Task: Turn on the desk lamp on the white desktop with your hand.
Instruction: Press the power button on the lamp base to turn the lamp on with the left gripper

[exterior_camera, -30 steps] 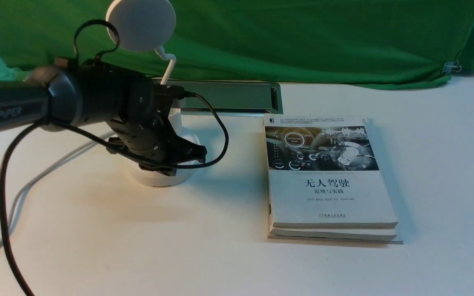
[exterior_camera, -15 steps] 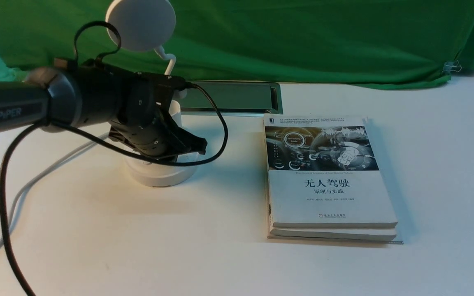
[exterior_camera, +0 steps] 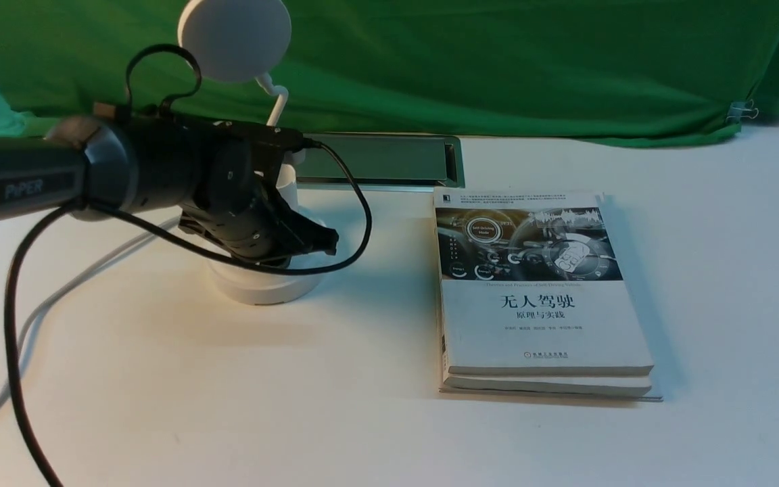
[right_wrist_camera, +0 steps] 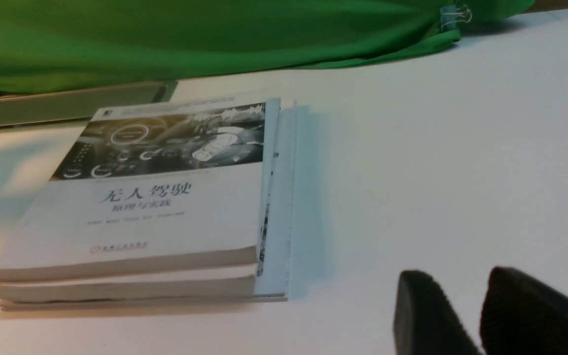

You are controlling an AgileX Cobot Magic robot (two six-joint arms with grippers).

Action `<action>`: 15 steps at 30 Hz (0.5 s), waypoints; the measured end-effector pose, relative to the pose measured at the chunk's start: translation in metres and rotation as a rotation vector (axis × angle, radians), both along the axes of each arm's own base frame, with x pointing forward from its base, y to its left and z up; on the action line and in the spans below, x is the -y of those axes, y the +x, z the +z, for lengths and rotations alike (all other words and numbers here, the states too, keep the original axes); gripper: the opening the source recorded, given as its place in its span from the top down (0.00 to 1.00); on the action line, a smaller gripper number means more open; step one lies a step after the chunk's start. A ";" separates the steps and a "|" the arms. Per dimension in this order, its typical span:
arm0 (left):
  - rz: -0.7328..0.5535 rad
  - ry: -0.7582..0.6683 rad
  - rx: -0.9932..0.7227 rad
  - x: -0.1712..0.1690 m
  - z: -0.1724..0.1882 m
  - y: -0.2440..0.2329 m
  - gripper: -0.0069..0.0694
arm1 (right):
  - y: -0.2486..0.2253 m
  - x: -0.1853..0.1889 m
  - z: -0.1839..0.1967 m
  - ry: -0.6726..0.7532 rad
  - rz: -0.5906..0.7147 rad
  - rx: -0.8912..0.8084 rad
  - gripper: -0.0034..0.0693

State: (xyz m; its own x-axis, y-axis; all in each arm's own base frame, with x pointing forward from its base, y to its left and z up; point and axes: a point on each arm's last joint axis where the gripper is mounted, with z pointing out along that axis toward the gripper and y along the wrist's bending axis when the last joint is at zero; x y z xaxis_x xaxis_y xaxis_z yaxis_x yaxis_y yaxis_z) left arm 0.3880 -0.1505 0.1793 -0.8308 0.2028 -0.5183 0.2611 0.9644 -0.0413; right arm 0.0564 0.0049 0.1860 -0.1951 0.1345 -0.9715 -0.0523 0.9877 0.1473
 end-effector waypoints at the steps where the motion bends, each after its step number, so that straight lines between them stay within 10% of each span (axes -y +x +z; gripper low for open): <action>1: 0.000 -0.001 0.001 0.000 0.000 0.000 0.88 | 0.000 0.000 0.000 0.000 0.000 0.000 0.62; 15: -0.001 -0.028 0.063 0.001 0.013 0.001 0.88 | 0.000 0.000 0.000 0.000 0.000 0.000 0.62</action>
